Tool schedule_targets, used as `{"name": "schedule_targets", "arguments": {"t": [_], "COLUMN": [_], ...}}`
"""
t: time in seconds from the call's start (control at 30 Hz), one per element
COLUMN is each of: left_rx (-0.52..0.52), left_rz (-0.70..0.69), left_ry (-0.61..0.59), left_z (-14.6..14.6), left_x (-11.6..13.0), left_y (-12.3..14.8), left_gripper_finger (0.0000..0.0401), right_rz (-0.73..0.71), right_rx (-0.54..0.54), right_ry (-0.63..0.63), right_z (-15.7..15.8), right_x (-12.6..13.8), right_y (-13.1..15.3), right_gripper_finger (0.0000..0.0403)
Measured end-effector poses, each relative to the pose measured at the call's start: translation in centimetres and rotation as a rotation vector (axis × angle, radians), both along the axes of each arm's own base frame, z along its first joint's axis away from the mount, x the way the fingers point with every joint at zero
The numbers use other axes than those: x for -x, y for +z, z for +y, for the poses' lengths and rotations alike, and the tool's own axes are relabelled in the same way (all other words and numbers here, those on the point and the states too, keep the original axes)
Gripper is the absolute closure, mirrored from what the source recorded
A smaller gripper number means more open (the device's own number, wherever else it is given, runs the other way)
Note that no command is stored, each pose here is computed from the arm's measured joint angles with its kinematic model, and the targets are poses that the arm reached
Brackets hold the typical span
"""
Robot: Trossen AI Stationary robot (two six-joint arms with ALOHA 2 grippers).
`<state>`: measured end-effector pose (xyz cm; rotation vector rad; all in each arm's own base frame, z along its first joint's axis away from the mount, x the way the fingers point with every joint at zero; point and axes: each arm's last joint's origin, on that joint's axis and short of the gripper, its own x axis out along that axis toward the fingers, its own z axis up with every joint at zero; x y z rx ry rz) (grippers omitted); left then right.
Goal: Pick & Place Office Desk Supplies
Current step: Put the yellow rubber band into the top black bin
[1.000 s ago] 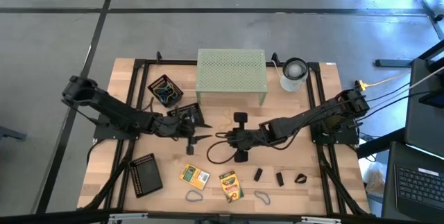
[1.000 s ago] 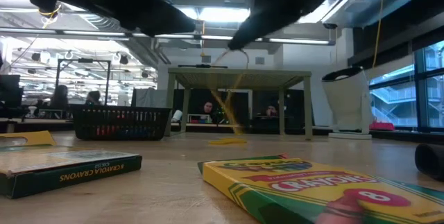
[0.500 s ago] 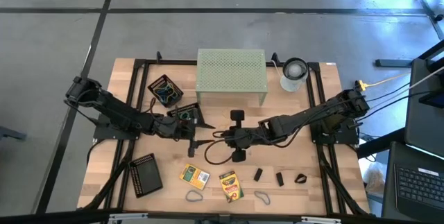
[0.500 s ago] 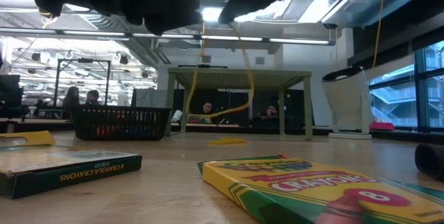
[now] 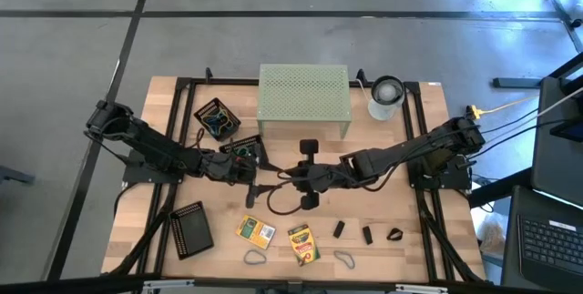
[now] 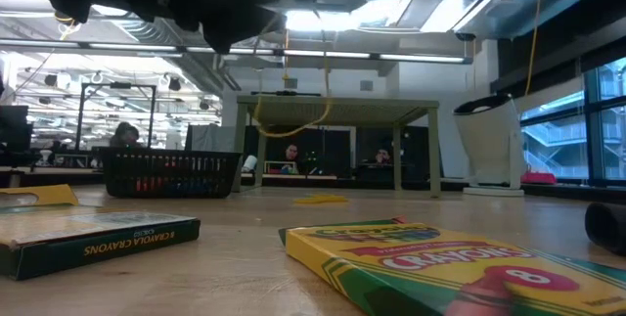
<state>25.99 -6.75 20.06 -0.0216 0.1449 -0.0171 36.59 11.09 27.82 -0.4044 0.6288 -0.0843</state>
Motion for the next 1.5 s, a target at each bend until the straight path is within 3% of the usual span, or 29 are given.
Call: {"name": "schedule_targets", "arguments": {"t": [0.23, 0.63, 1.0, 1.3, 1.5], "left_rx": [0.032, 0.031, 0.027, 0.021, 0.012], "left_rz": [-0.008, -0.021, -0.021, -0.023, -0.031], "left_ry": [0.006, 0.018, 0.027, 0.071, 0.2], "left_z": [0.0, 0.3, 0.4, 0.6, 1.0], "left_x": [0.0, -0.1, -0.1, -0.1, 0.0], "left_y": [0.1, 0.2, 0.2, 0.2, 0.4], "left_gripper_finger": [0.0196, 0.039, 0.0398, 0.0398, 0.0398], "right_rz": [-0.013, -0.01, -0.02, -0.01, -0.028], "right_rx": [0.012, 0.01, -0.033, -0.054, -0.185], "right_ry": [0.012, 0.02, -0.008, -0.027, -0.119], "right_z": [0.0, 0.1, 0.1, -0.2, -0.9], "right_x": [-0.1, -0.1, -0.1, 0.9, 3.0], "right_y": [0.5, 0.5, 0.5, 1.4, 3.6], "right_gripper_finger": [0.0403, 0.0403, 0.0353, 0.0228, 0.0158]}}
